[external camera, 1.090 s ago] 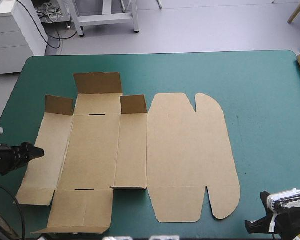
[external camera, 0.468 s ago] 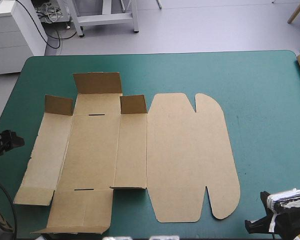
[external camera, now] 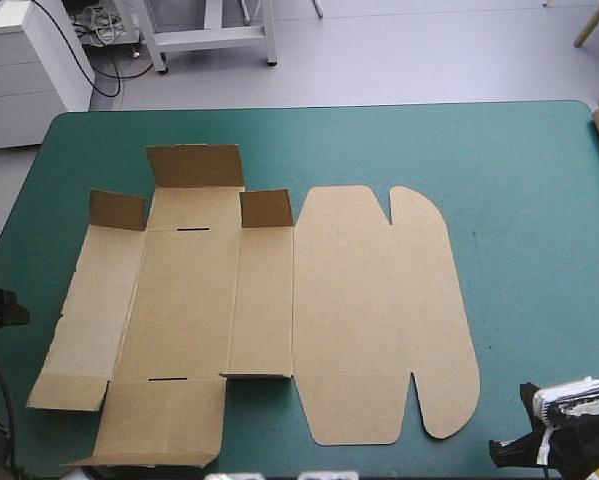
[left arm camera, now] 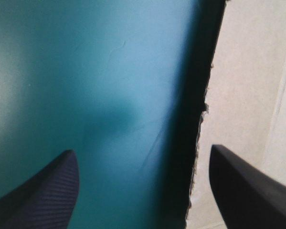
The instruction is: Fold the box
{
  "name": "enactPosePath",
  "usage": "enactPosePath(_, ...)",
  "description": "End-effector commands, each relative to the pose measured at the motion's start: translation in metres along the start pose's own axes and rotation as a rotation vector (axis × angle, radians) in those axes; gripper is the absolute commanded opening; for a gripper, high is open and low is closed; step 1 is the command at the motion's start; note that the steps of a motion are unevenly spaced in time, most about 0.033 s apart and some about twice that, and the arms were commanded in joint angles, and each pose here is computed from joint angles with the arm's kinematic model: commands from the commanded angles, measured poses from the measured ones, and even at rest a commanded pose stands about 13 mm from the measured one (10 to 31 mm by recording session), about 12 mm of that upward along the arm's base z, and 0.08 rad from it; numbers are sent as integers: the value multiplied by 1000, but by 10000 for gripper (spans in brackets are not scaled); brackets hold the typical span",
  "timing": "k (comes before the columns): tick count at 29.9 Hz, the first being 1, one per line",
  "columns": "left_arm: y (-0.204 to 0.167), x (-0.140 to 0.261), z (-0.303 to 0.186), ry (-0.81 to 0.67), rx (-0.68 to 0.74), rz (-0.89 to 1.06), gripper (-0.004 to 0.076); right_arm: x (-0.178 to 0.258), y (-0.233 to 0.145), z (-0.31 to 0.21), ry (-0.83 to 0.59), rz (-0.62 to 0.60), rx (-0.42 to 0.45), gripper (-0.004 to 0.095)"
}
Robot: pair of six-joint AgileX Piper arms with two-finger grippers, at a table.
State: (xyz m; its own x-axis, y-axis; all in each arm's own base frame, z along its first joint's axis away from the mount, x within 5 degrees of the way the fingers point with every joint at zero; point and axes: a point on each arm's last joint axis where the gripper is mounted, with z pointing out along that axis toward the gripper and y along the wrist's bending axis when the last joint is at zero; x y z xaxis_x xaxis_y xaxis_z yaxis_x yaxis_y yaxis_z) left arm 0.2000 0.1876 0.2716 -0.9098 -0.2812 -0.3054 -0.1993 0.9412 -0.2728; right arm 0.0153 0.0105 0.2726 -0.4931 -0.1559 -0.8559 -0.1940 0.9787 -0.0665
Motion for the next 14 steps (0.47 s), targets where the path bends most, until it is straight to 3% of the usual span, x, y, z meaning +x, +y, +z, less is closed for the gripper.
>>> enactPosePath(1,-11,-1,-14,-19,37,27,536,-12,-2,-3,-73,-7,8,-21)
enactPosePath(14,-15,20,13,51,128,22,536,-12,-2,-3,-72,-4,9,-21)
